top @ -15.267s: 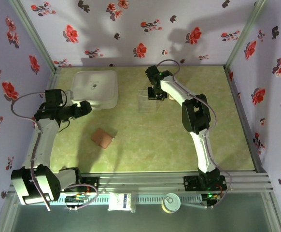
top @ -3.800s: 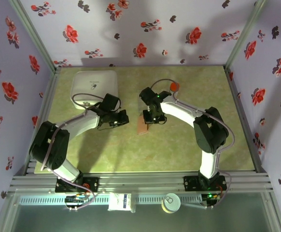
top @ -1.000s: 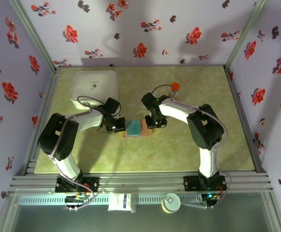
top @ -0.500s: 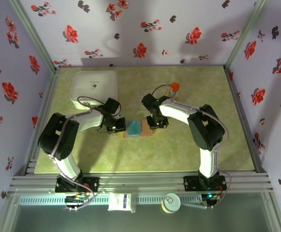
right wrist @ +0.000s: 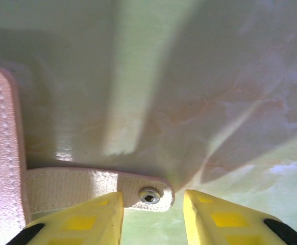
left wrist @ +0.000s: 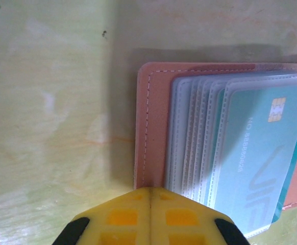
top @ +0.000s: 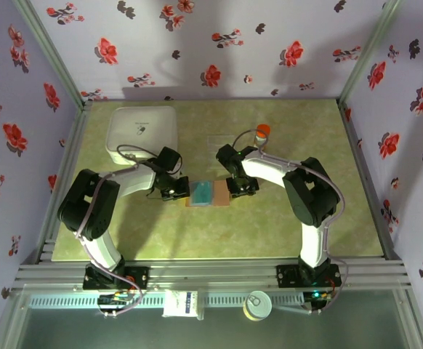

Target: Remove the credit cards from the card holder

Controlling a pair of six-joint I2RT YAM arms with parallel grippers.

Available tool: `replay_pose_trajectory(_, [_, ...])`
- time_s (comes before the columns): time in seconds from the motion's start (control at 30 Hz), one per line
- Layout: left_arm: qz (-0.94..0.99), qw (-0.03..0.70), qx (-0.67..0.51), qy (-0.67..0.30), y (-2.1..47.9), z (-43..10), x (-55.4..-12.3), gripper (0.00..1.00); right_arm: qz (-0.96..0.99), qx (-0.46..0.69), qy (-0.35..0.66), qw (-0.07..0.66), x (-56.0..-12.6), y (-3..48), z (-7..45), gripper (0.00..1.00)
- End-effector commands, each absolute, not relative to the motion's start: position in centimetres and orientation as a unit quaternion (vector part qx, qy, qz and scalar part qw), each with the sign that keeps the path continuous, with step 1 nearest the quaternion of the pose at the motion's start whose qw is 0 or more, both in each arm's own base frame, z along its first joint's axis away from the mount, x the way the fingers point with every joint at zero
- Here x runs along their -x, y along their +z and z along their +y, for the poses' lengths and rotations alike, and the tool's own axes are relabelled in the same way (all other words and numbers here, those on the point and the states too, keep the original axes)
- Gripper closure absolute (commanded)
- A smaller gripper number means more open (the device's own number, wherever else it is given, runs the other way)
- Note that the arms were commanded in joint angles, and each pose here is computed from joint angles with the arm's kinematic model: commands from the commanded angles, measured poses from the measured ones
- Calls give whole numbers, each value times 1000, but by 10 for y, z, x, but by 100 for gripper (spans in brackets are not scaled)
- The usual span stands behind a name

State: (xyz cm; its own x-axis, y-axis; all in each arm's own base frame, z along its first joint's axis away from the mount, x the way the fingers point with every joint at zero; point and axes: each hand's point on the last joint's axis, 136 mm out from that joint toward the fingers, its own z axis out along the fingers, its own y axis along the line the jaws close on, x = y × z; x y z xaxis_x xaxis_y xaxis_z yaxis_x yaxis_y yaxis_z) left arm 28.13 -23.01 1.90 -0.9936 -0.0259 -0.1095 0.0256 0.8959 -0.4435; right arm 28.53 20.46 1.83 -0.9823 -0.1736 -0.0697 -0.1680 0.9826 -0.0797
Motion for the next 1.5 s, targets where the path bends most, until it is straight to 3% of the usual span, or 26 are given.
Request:
replay_pose_trajectory(0.0, [978, 31, -5, -206, 5, -230, -271, 100, 994, 76, -74, 33, -279, 23, 182, 61])
replay_pose_trajectory(0.43, [972, 76, -6, -224, 36, -238, -283, 100, 994, 72, -43, 71, -283, 69, 193, 59])
replay_pose_trajectory(0.83, [974, 81, -13, -213, 36, -232, -282, 100, 988, 108, 3, 108, -287, 112, 250, 61])
replay_pose_trajectory(1.1, [977, 64, -17, -202, 22, -228, -276, 100, 988, 117, 52, 88, -287, 91, 287, 77])
replay_pose_trajectory(1.47, [977, 53, -14, -204, 13, -229, -274, 100, 990, 112, 71, 46, -286, 38, 306, 80])
